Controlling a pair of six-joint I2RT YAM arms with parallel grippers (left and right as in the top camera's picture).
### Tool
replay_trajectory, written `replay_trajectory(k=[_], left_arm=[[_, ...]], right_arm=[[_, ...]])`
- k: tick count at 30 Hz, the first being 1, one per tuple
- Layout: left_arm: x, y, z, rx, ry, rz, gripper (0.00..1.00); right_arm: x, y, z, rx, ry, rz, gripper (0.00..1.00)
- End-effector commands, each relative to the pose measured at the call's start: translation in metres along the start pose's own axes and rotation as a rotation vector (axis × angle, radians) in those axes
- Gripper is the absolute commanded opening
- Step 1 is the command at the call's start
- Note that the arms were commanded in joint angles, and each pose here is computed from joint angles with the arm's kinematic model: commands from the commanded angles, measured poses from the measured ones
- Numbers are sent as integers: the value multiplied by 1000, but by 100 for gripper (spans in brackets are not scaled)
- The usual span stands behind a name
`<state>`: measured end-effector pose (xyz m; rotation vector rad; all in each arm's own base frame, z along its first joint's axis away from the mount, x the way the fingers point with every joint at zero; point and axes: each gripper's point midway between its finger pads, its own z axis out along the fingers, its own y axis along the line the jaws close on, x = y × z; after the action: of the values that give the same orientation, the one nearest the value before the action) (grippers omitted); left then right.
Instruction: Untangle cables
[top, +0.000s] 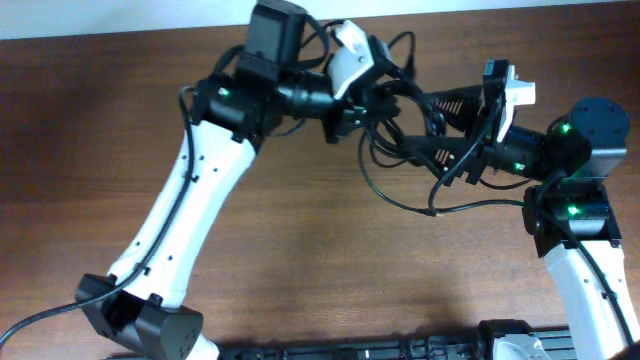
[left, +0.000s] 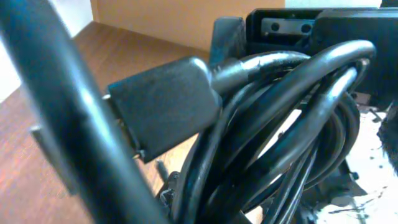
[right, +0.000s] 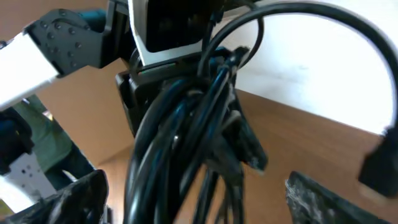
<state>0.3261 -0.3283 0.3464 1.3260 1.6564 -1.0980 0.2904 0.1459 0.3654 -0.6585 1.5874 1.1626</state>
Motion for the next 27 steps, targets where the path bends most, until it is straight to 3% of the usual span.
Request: replay_trajectory(k=[1,2,4,5,6,7,13,18,22,27], left_arm=[[-17,-17,10,5,-19,90,0],[-15,-11,11,-30,-6,93,0],[-10,8,8,-137,29,52,0],[-6,24,3,-221,44,-15,25],[-3,33,-1,-267,49,-57,82],[-4,40,-8,-293,34,-124,99],[-16,62,-84,-437,-120,-508,99],[-11,56,-94,-418,-153,-737,99],[-10,54,-93,-411,-148,-752,99],[-12,49,-91,-376,-148,-752,99]], right_arm=[[-5,9,0,-26,0,-12,33],[-5,9,0,-26,0,-12,4],[-5,9,0,-26,2,-8,4],[-4,9,0,-25,3,-5,4],[-4,9,0,-24,2,-5,4],[-5,7,0,-14,-1,-5,4],[-18,-26,-4,179,-71,-11,4],[-40,-19,-5,176,-137,-132,4],[-50,-15,-6,172,-166,-186,4],[-59,-27,-10,231,-232,-8,4]])
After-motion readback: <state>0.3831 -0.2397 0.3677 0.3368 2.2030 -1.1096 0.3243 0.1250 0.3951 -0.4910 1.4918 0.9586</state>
